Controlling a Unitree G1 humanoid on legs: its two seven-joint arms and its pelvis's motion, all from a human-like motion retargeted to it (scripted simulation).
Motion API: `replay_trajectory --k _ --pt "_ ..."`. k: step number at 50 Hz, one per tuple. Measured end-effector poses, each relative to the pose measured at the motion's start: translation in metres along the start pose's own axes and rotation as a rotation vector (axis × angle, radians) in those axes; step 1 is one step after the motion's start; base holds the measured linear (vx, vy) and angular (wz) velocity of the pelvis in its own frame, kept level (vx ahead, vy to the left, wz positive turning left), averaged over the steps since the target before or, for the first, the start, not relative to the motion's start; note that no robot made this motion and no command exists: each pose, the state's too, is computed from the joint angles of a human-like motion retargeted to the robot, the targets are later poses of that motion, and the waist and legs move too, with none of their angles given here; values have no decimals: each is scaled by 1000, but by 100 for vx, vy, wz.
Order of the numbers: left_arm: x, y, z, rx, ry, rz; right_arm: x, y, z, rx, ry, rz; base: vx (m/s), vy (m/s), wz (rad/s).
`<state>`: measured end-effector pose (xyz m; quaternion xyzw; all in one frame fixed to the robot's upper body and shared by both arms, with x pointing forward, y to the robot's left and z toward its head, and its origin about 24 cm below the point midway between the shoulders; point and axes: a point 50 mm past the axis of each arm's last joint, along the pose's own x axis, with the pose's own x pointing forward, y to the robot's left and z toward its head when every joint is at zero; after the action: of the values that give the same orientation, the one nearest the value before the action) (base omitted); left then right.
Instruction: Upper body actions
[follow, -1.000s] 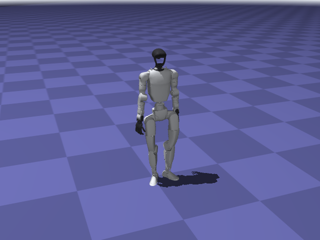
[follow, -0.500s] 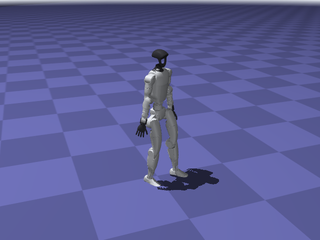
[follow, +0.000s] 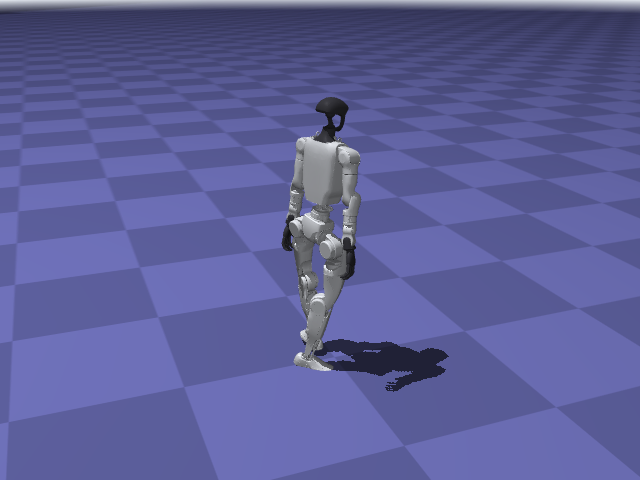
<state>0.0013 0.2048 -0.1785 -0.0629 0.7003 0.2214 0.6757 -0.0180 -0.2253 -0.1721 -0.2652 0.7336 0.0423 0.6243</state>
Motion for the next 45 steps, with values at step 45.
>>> replay_trajectory --k 45 --pt "-5 -6 47 95 -136 -55 -7 6 54 -110 -264 -19 24 -1 102"
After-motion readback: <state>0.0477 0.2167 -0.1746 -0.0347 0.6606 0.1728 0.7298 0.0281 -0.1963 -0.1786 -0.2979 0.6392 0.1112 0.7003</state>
